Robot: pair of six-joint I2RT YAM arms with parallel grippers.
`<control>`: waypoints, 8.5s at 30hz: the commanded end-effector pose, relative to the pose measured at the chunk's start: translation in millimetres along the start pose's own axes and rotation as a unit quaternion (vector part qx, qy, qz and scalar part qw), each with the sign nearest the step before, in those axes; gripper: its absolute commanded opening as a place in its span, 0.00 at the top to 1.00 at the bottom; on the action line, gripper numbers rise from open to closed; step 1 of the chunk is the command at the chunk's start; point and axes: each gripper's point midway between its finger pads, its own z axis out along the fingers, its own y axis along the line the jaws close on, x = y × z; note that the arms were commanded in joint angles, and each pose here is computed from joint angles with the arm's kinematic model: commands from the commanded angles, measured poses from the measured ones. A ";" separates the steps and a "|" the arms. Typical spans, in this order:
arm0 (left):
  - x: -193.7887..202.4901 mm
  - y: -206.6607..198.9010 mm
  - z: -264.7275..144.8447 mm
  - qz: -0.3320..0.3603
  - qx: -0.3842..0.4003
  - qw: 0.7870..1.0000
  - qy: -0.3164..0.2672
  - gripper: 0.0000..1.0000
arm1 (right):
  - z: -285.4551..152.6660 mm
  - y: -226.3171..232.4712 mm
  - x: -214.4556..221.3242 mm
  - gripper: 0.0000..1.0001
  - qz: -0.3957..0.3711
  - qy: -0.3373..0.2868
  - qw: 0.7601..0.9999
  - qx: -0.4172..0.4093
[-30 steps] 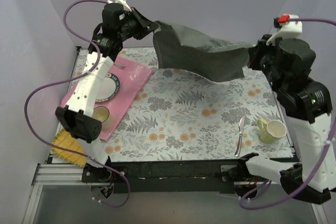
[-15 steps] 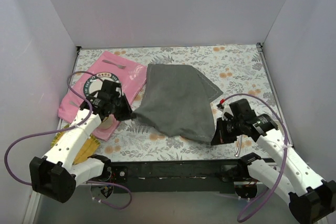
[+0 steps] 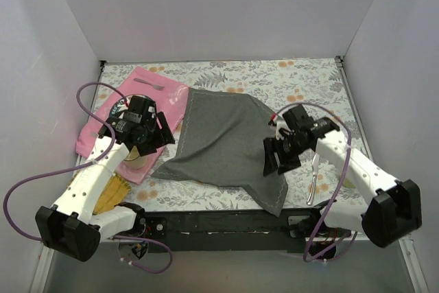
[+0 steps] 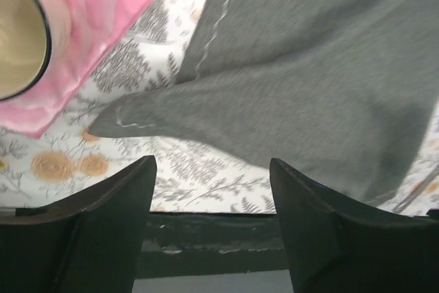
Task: Fold the napkin, place the utensils inside, and roll it up
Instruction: Flatten the napkin out
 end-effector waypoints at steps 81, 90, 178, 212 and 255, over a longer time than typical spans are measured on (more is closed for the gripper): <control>-128.6 -167.1 166.6 0.084 0.082 0.991 -0.064 0.36 | -41.7 -96.4 -220.6 0.36 0.104 -0.152 0.952 0.243; -143.2 -167.9 222.0 0.157 0.030 0.982 -0.098 0.44 | -44.7 -90.5 -163.5 0.37 0.073 -0.134 0.961 0.230; -54.7 -193.6 18.0 0.096 0.146 0.982 -0.070 0.48 | 4.7 -114.9 -131.0 0.31 0.085 -0.110 0.968 0.209; -47.0 -150.6 -103.8 0.044 0.154 0.985 -0.067 0.24 | 3.0 -59.9 -140.8 0.24 -0.025 -0.117 0.962 0.247; -76.0 -56.6 -241.5 0.080 0.158 0.946 -0.273 0.25 | 220.1 173.1 -113.8 0.48 -0.240 -0.023 0.947 0.210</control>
